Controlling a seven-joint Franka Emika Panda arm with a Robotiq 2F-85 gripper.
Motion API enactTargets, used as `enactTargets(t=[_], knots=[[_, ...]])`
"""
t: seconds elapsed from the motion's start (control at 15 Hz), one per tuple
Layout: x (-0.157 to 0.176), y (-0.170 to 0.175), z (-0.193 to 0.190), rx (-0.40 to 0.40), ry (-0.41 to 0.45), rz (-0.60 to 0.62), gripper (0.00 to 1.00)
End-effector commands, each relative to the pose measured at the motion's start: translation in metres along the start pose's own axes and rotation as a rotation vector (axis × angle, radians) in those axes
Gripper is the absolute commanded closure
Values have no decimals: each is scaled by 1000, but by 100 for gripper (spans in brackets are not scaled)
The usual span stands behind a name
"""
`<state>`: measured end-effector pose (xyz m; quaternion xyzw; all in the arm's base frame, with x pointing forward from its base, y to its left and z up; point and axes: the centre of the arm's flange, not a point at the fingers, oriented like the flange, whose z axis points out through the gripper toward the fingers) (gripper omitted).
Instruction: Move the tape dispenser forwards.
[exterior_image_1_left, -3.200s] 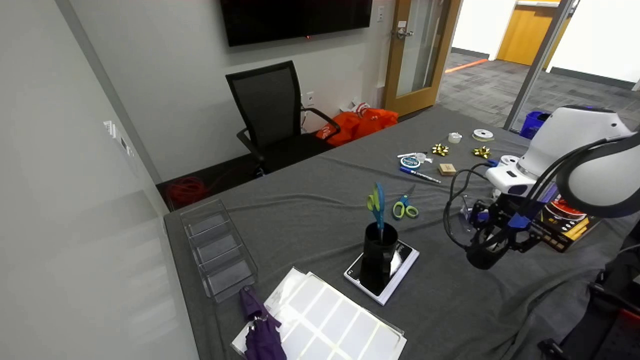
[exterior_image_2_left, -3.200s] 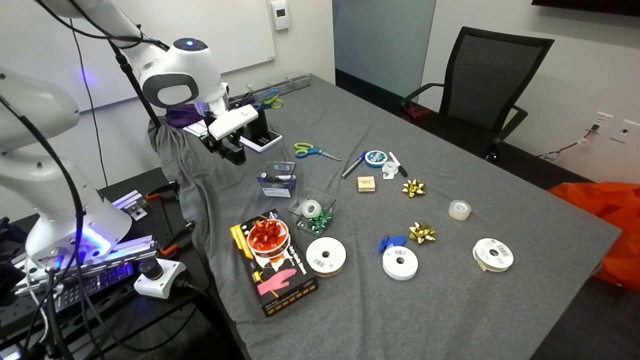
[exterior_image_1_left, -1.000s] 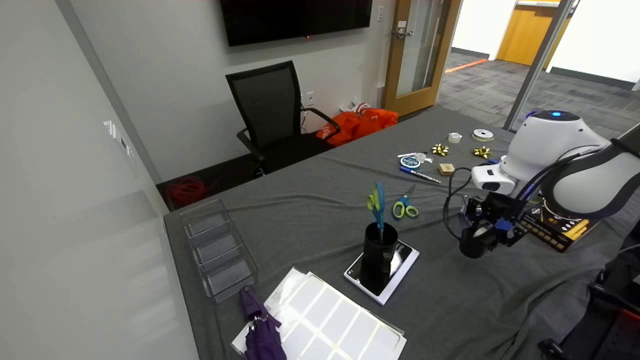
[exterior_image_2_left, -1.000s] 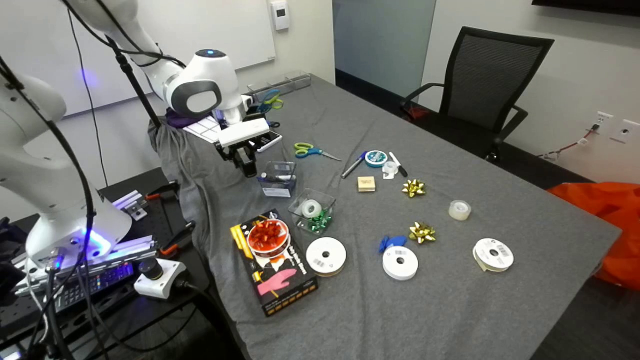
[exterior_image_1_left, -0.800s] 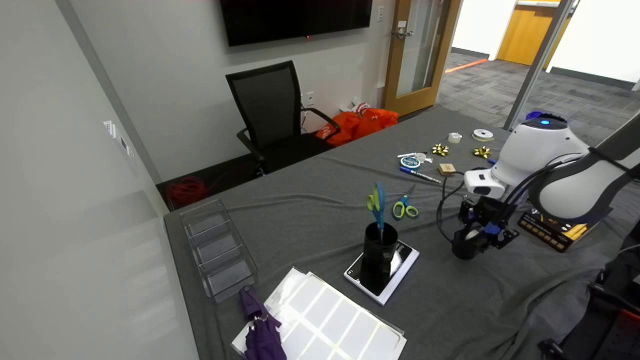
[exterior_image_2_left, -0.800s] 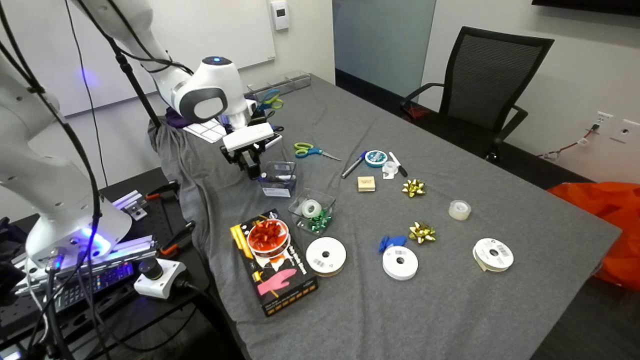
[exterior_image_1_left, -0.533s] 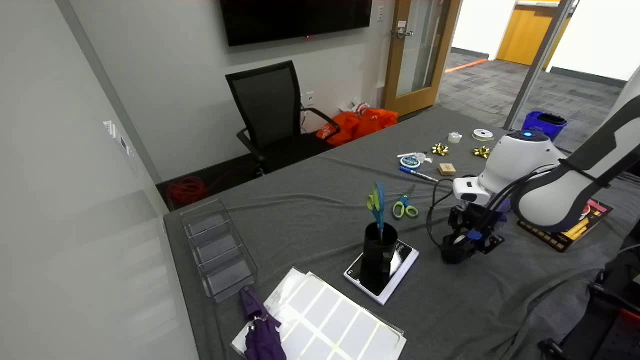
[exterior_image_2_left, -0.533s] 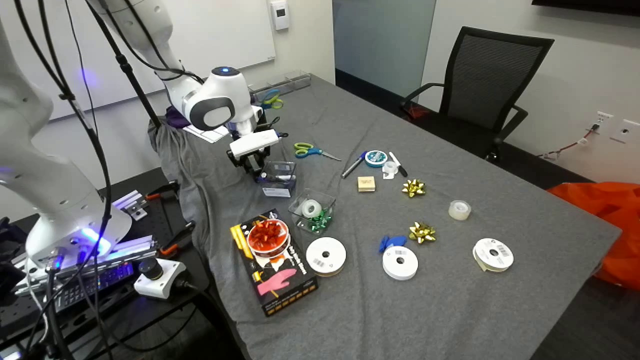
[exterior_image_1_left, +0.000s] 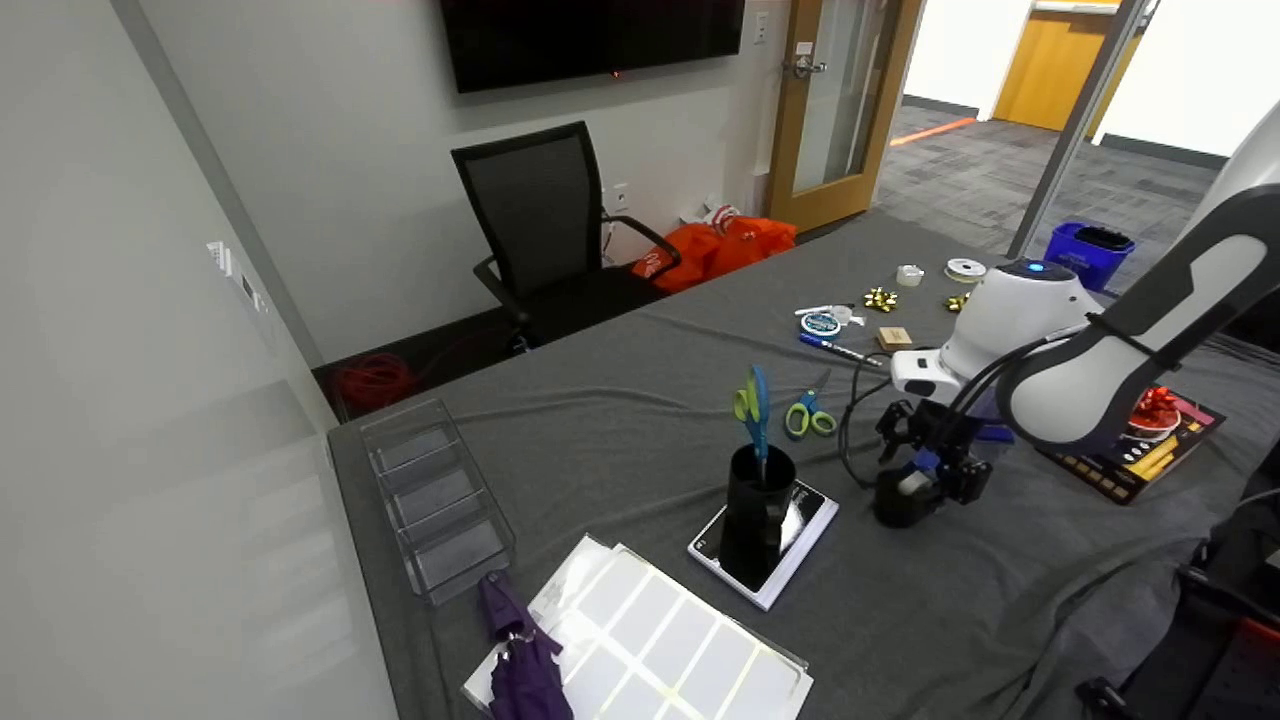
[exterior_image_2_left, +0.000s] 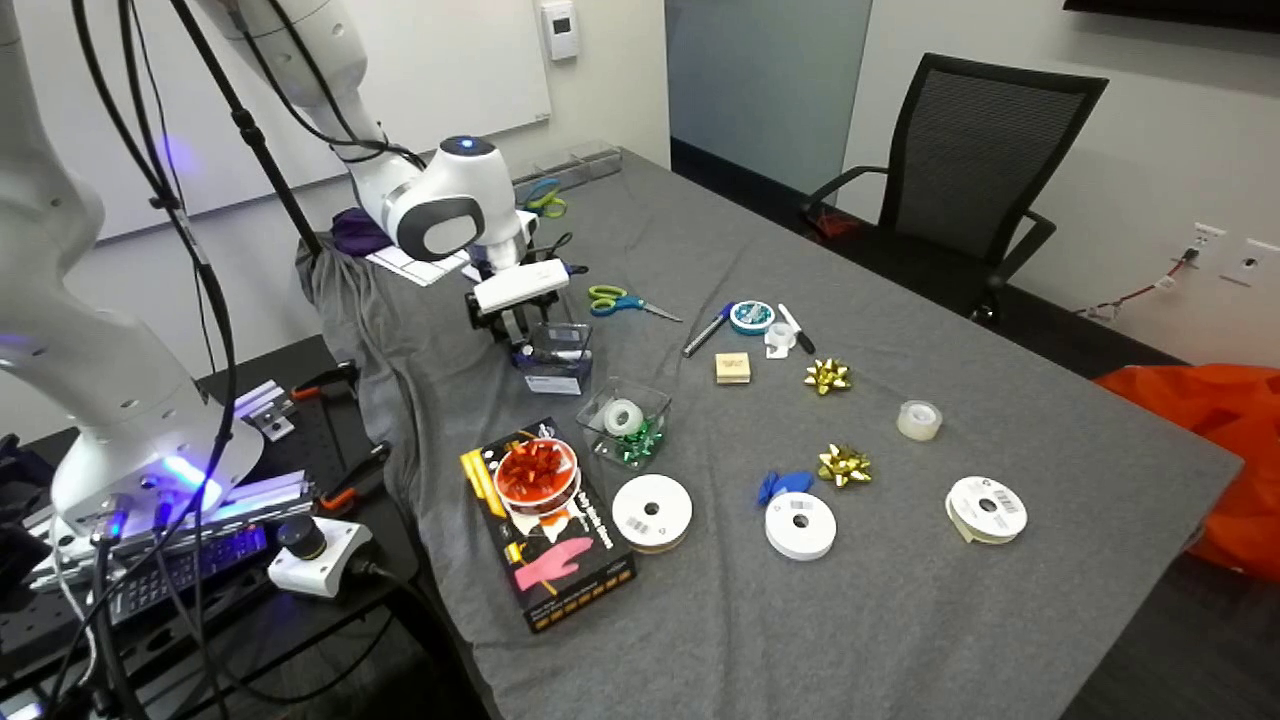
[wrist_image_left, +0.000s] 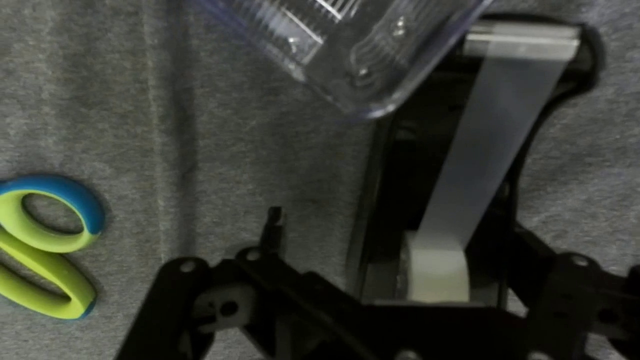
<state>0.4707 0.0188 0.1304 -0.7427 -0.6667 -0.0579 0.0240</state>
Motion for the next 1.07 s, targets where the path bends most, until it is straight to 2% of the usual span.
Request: enactTargets(t=[0.0,0.4,1.0], knots=[[-2,-4,-21,-24,0,-38,0],[4,-17,-52,-25,1,-81,0],[5,-11,-116,-7,41,-59,0]])
